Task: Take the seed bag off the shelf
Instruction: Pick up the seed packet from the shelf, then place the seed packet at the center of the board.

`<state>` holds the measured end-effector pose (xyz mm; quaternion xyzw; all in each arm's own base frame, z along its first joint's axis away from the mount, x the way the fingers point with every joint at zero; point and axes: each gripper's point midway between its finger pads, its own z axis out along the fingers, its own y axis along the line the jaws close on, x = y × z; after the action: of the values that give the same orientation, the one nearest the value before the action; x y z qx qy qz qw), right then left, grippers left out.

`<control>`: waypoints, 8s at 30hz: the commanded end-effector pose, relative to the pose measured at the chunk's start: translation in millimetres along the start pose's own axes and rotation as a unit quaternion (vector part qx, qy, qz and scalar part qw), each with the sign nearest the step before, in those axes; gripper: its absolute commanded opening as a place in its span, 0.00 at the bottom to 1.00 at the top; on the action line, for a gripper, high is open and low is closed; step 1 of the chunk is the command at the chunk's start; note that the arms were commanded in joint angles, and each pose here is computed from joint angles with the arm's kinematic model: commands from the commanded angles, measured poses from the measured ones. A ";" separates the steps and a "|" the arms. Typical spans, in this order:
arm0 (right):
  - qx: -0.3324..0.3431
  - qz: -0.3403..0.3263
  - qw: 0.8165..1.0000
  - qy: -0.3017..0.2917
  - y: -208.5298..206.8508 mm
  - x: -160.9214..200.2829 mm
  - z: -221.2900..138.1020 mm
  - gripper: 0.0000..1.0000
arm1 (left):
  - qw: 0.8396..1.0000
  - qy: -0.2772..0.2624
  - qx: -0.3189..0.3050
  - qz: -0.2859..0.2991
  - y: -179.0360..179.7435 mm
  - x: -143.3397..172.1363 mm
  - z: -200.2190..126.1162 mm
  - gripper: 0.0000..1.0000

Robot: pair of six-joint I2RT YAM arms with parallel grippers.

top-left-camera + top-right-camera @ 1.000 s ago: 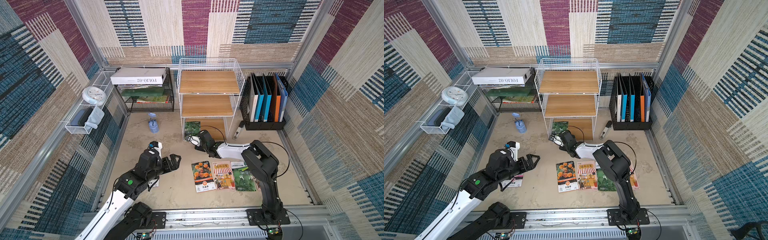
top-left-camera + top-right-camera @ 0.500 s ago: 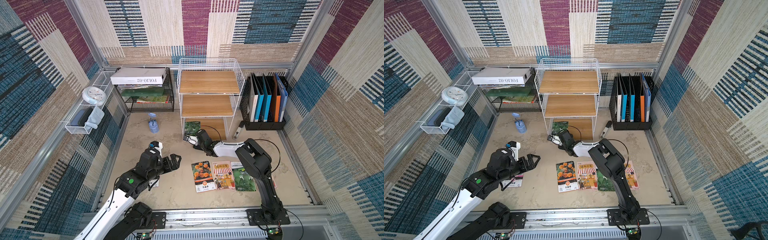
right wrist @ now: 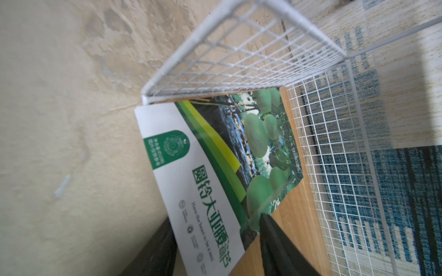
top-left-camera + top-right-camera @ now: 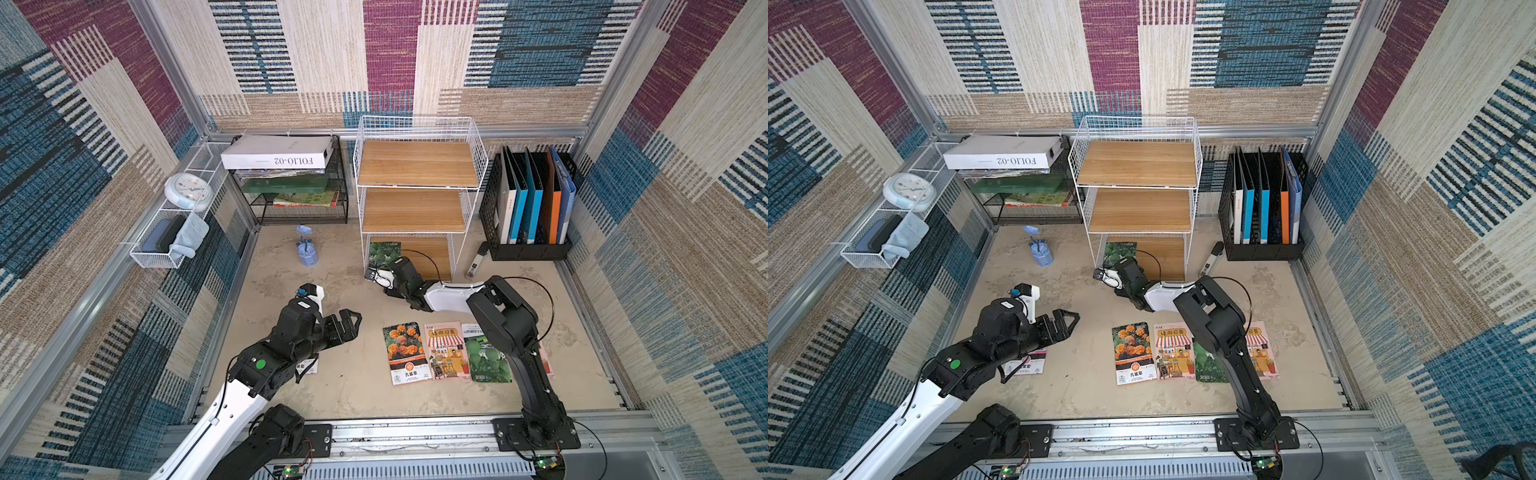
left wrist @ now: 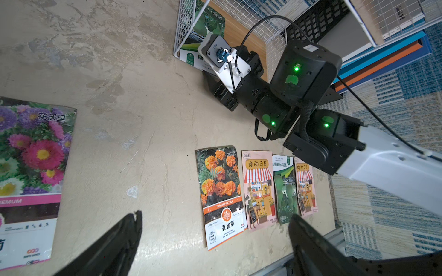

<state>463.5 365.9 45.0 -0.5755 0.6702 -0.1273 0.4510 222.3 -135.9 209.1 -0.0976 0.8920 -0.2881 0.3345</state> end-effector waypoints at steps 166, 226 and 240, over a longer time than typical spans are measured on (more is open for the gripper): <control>-0.304 0.445 0.764 -0.355 -63.3 -123.4 -360.8 0.85 | 0.890 -0.155 0.391 0.176 -136.5 -66.1 -42.9 0.00; -0.459 0.466 0.709 -0.263 -17.3 -148.2 -270.2 0.00 | 0.945 -0.294 0.081 0.116 -41.2 -103.7 -78.6 0.99; -0.501 0.542 0.665 -0.117 106.5 -131.3 -185.9 0.00 | 0.959 -0.239 0.079 0.133 -53.6 -100.2 -79.1 0.99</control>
<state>241.3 445.2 140.0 -0.2836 0.7664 0.5547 0.1567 248.4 -103.9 344.2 -0.0310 0.7593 -0.2764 0.5884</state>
